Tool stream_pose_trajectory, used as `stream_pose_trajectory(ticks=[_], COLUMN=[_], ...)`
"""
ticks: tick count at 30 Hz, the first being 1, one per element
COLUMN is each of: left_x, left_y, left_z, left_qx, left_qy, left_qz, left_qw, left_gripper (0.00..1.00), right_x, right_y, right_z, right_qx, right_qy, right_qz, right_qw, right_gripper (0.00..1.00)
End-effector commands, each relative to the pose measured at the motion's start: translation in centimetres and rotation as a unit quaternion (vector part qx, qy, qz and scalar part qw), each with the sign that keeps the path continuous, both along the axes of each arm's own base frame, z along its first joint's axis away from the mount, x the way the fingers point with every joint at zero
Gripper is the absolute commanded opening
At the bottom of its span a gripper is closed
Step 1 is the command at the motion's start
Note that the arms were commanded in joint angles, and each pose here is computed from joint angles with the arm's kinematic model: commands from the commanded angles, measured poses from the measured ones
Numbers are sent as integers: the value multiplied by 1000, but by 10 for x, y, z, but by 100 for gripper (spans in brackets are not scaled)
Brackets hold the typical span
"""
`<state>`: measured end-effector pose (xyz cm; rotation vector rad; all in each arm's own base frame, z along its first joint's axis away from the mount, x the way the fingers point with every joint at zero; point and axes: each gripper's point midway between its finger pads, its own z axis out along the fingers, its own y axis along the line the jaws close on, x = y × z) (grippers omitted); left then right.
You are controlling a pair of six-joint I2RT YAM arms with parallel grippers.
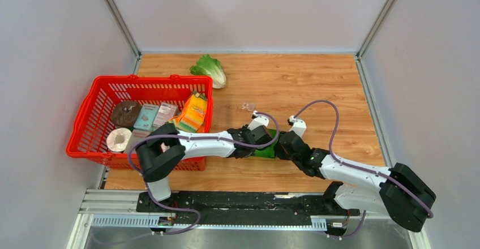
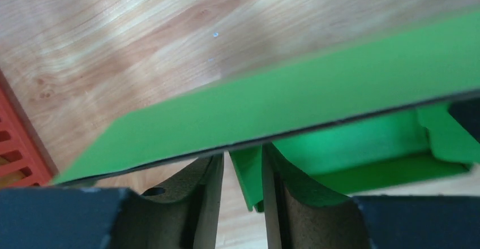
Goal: Fold the paper box
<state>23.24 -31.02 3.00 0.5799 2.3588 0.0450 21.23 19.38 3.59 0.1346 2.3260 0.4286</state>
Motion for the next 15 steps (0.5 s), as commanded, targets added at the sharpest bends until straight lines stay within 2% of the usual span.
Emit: stream_pose_trajectory(ticks=[1,7,12,15], left_x=[-5,-19,-27,-29], left_y=[-21,-27,-20,-11], left_z=[45,75,93,120], left_qx=[-113,-182,-200,-223], left_qy=[17,29,26,2], left_qz=[-28,-59,-69,-79], left_qw=[993,981,977,972], left_gripper=[40,45,45,42], right_x=[8,0,-1,2], right_y=[-5,-17,-19,-12], right_z=[26,31,40,38], right_qx=[5,-7,-18,-29], right_qy=[-42,-43,-56,-55], right_qz=[-5,1,19,45], right_qw=[999,999,998,997], right_gripper=[31,47,58,58])
